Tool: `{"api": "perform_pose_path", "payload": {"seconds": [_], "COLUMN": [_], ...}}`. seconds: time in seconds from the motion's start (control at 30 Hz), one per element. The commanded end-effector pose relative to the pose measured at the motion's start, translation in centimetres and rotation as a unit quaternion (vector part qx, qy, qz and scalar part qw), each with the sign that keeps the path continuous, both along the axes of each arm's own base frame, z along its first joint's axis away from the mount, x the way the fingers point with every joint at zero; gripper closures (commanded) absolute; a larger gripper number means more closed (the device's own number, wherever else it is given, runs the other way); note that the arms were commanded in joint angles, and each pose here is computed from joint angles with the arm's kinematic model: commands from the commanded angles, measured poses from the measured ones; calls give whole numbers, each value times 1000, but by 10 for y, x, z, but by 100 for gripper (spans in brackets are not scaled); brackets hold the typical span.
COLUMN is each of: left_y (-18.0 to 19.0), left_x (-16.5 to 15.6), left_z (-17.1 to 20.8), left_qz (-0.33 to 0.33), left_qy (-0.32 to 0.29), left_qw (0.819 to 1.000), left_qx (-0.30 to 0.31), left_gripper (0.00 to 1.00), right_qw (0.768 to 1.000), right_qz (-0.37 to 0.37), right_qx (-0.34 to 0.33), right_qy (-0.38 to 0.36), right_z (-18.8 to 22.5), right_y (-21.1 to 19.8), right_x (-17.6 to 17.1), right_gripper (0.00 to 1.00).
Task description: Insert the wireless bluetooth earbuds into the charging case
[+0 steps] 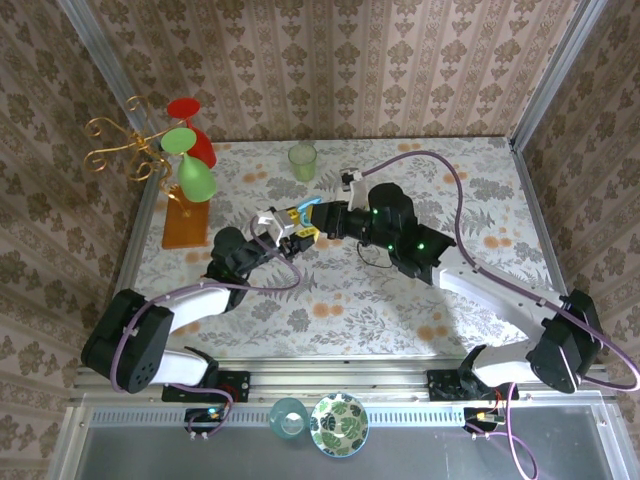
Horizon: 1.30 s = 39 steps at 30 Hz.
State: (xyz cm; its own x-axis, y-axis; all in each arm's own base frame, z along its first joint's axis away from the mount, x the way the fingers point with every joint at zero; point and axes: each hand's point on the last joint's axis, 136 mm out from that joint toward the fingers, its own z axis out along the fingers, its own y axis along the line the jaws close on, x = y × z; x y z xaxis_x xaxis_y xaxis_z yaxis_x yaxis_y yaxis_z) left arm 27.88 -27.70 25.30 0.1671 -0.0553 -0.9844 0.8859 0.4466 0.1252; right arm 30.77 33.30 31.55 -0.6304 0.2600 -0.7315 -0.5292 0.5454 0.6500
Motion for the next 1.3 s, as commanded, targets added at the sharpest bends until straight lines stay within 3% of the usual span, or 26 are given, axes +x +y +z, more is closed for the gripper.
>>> {"api": "perform_pose_path", "payload": {"seconds": [0.0, 0.83, 1.27], "left_y": [-4, -4, -5], "left_x": [-4, 0, -2], "left_z": [28, 31, 30], "left_qz": [-14, 0, -4], "left_qy": [-44, -50, -49], "left_qw": [999, 998, 998], "left_qx": [-24, -31, -30], "left_gripper": [76, 76, 76], "right_qw": [1000, 999, 996], "right_qz": [13, -10, -37], "right_qx": [9, -33, -57], "right_qy": [-13, 42, 54], "right_z": [11, -30, -39], "right_y": [9, 7, -3], "right_x": [1, 9, 14], "right_gripper": [82, 82, 71]}}
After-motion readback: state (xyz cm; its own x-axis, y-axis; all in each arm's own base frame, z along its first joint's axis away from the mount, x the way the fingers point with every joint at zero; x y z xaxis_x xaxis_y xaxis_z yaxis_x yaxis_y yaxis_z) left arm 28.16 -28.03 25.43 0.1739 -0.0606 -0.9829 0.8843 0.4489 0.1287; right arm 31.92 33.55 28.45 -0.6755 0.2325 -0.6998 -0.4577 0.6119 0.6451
